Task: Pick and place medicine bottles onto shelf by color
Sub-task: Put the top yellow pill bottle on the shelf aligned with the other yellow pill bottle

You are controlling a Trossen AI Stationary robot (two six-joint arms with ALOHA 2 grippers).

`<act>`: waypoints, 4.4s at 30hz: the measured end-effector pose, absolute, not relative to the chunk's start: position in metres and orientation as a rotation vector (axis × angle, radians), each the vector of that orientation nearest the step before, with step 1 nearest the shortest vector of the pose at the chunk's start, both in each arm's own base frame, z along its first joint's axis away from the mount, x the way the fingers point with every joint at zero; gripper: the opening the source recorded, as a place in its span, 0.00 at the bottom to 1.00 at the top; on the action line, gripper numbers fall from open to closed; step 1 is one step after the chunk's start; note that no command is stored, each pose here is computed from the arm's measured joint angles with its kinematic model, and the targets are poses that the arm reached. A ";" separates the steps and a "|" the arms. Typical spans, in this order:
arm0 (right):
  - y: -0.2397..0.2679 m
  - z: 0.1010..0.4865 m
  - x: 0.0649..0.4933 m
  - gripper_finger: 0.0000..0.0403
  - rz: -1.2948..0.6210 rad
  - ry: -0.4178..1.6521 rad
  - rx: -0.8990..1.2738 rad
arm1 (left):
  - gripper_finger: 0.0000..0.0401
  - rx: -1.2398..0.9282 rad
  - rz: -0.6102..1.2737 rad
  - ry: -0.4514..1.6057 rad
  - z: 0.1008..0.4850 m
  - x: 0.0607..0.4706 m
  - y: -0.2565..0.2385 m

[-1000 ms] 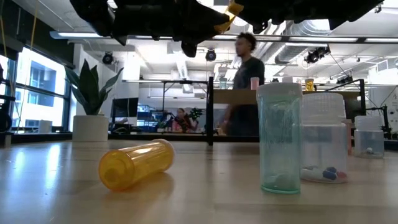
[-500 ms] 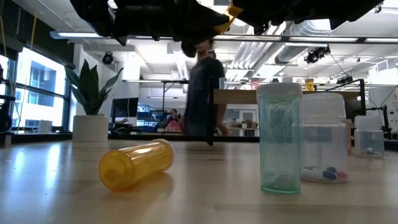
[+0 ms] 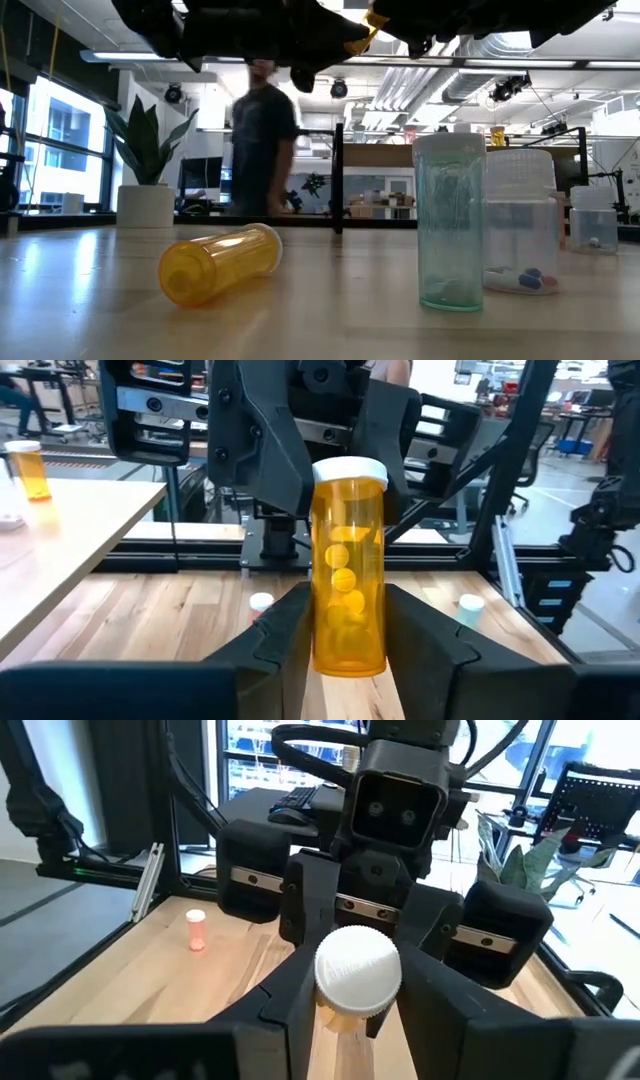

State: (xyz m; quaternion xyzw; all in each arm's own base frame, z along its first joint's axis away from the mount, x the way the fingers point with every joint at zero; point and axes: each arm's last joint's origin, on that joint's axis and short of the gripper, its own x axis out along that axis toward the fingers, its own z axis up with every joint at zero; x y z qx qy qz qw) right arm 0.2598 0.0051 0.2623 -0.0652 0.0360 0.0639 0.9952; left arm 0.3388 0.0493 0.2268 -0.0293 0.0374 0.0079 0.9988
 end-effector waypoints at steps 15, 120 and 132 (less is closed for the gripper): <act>0.004 0.258 0.260 0.26 0.086 0.145 -0.134 | 0.57 -0.015 0.076 0.135 0.221 0.338 0.050; -0.108 0.275 0.126 0.26 -1.437 0.699 0.381 | 0.60 -0.036 0.081 0.201 0.228 0.330 0.047; -0.108 0.276 0.128 0.26 -1.399 0.680 0.414 | 0.60 -0.036 0.081 0.201 0.228 0.330 0.047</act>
